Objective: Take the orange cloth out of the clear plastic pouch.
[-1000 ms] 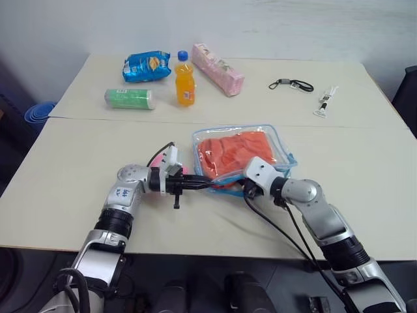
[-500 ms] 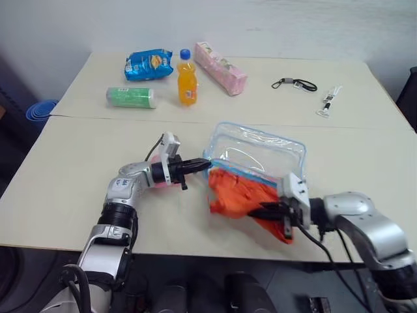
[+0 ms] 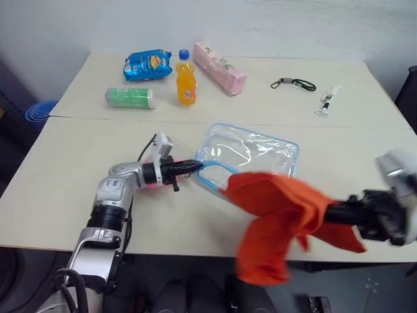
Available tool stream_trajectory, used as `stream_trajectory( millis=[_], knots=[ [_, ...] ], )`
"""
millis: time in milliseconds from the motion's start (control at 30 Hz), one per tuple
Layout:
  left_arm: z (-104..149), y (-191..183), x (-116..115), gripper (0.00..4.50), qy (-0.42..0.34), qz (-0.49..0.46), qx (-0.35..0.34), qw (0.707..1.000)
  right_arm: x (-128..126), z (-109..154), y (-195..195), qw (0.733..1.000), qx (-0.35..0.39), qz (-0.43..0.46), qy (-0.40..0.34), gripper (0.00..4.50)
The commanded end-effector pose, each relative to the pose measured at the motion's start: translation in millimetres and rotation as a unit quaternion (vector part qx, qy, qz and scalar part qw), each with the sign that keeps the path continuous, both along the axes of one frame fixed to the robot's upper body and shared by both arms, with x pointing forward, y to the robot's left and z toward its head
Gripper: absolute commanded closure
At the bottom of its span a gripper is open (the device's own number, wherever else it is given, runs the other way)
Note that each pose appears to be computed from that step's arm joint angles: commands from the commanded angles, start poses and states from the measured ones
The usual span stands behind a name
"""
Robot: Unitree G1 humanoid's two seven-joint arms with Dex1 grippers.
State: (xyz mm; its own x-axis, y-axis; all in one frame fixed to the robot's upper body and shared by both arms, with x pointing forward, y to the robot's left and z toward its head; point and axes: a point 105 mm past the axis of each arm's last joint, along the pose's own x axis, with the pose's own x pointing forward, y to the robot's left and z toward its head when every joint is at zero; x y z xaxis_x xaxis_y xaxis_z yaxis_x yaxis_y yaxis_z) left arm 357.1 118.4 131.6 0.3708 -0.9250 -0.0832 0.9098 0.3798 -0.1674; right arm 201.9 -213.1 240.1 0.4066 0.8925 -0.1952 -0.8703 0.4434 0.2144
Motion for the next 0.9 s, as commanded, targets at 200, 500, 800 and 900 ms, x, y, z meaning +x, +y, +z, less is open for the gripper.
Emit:
stream_trajectory(
  millis=[200,500,800,900],
  knots=[
    [-2.1,15.8,-14.1,4.5,-0.008,0.008,0.009,1.0,75.7,74.2,-102.3,0.931,-0.085,-0.223,-0.277,4.49],
    [-2.0,11.6,-16.6,4.5,-0.017,-0.003,0.017,1.0,101.2,-54.2,-140.4,0.886,-0.343,-0.126,-0.285,4.49],
    [5.1,19.5,-24.1,4.5,-0.037,-0.009,0.037,0.999,56.6,-129.4,-164.7,0.883,-0.417,-0.054,-0.209,4.49],
    [2.4,23.8,-29.6,4.5,-0.038,-0.015,0.045,0.998,56.4,-124.3,-171.7,0.89,-0.399,-0.085,-0.203,4.49]
  ],
)
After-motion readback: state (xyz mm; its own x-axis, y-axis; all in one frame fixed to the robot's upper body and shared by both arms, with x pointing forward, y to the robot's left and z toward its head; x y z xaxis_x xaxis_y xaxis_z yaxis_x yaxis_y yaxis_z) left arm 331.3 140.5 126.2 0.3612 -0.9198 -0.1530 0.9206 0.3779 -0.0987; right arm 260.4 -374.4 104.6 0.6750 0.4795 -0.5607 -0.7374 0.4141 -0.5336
